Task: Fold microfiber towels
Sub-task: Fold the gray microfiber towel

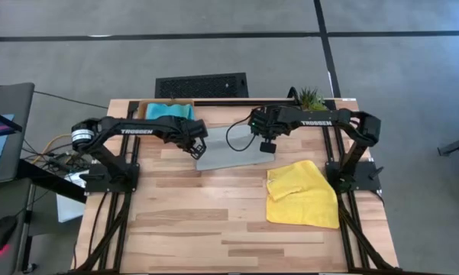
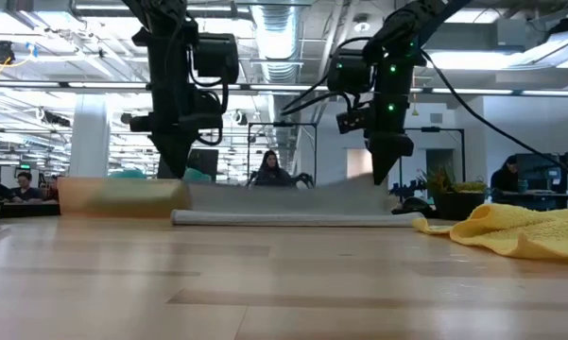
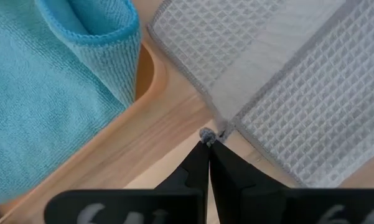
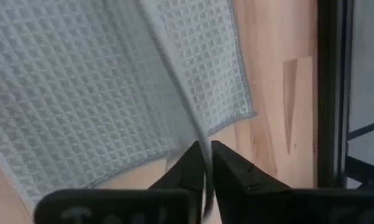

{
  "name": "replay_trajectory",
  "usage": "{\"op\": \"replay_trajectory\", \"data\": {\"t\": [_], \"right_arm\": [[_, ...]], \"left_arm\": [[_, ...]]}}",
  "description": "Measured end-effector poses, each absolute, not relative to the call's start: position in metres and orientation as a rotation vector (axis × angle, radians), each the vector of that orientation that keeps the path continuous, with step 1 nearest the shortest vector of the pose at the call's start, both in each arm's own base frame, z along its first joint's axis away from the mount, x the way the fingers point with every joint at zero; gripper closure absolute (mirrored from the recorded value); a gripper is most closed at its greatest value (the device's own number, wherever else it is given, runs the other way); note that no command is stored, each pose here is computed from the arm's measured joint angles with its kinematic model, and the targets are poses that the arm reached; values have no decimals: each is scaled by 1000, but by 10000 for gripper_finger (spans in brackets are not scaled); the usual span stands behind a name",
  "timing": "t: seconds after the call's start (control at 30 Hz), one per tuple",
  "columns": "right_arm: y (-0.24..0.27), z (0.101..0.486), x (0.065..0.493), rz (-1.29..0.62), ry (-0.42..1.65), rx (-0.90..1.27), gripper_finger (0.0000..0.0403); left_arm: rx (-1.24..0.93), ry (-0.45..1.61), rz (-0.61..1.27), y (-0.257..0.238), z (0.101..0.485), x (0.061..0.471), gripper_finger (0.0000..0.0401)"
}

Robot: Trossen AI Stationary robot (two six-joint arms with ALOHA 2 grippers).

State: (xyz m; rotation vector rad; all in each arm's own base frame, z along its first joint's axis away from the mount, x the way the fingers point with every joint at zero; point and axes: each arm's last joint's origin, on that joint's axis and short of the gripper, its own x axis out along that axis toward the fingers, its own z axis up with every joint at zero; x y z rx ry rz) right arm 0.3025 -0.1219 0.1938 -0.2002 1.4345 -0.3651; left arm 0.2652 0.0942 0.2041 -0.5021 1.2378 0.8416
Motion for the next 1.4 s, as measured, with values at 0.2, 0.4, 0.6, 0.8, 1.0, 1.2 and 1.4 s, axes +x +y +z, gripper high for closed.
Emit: {"op": "replay_trajectory", "data": {"t": [0.2, 0.4, 0.6, 0.8, 1.0, 1.2, 1.4], "right_arm": [[-123, 195, 306, -370, 1397, -219, 310], [-124, 195, 307, -369, 1387, -225, 240], [-123, 200, 305, -384, 1370, -214, 191], [-114, 231, 293, -396, 1300, -222, 175], [-94, 267, 273, -435, 1197, -169, 177], [-70, 288, 265, -415, 1101, -147, 176], [-55, 292, 265, -376, 1075, -161, 177]], "left_arm": [[-484, 1243, 833, 99, 204, 264, 373], [-471, 1248, 839, 105, 204, 262, 305], [-473, 1241, 836, 111, 206, 261, 255], [-372, 1181, 727, 101, 234, 273, 246], [-236, 1164, 547, 67, 252, 279, 246], [-97, 1250, 362, 24, 232, 278, 246], [-13, 1185, 252, 0, 215, 282, 246]]}}
